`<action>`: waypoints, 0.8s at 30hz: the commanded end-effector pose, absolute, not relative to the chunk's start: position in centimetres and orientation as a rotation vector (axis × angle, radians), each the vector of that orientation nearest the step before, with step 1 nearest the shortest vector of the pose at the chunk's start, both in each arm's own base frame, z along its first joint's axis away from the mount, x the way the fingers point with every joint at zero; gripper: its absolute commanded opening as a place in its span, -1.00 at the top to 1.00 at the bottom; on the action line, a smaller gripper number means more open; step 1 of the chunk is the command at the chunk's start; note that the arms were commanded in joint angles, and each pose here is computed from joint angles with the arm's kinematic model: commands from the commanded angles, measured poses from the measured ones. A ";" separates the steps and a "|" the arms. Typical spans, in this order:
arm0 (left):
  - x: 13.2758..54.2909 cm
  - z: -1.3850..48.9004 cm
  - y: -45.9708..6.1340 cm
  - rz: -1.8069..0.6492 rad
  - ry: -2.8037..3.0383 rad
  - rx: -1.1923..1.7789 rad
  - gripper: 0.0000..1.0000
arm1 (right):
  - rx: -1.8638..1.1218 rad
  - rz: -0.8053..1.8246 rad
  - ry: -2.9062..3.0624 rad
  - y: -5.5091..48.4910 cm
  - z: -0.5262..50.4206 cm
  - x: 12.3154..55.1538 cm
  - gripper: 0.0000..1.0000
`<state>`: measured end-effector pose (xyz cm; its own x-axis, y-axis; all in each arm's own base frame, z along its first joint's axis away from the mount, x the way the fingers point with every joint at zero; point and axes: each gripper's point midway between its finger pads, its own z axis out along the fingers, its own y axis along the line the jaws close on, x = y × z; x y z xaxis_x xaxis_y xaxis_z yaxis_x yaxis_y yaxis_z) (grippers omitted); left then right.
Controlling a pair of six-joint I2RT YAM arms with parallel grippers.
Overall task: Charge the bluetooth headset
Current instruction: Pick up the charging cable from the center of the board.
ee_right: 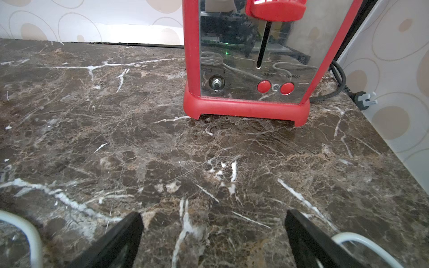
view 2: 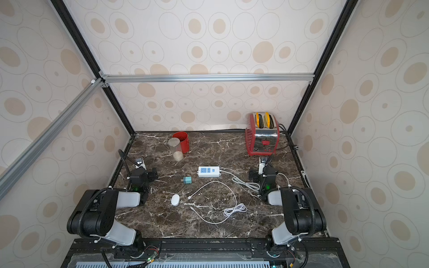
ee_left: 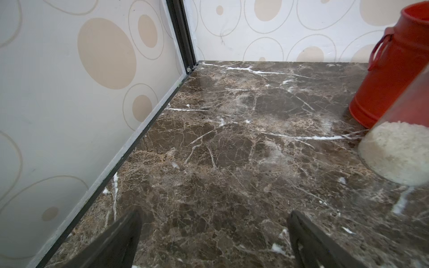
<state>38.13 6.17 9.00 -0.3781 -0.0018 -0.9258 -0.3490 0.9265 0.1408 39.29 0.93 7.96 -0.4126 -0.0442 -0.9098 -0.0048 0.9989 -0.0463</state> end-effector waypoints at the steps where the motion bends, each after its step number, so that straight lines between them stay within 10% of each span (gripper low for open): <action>1: 38.9 10.1 6.6 0.395 1.893 -0.259 -0.98 | -0.018 -0.050 1.972 0.6 8.5 39.9 -1.00; 24: 38.9 10.1 6.5 0.391 1.894 -0.259 -0.98 | -0.015 -0.050 1.976 0.6 8.4 39.8 -1.00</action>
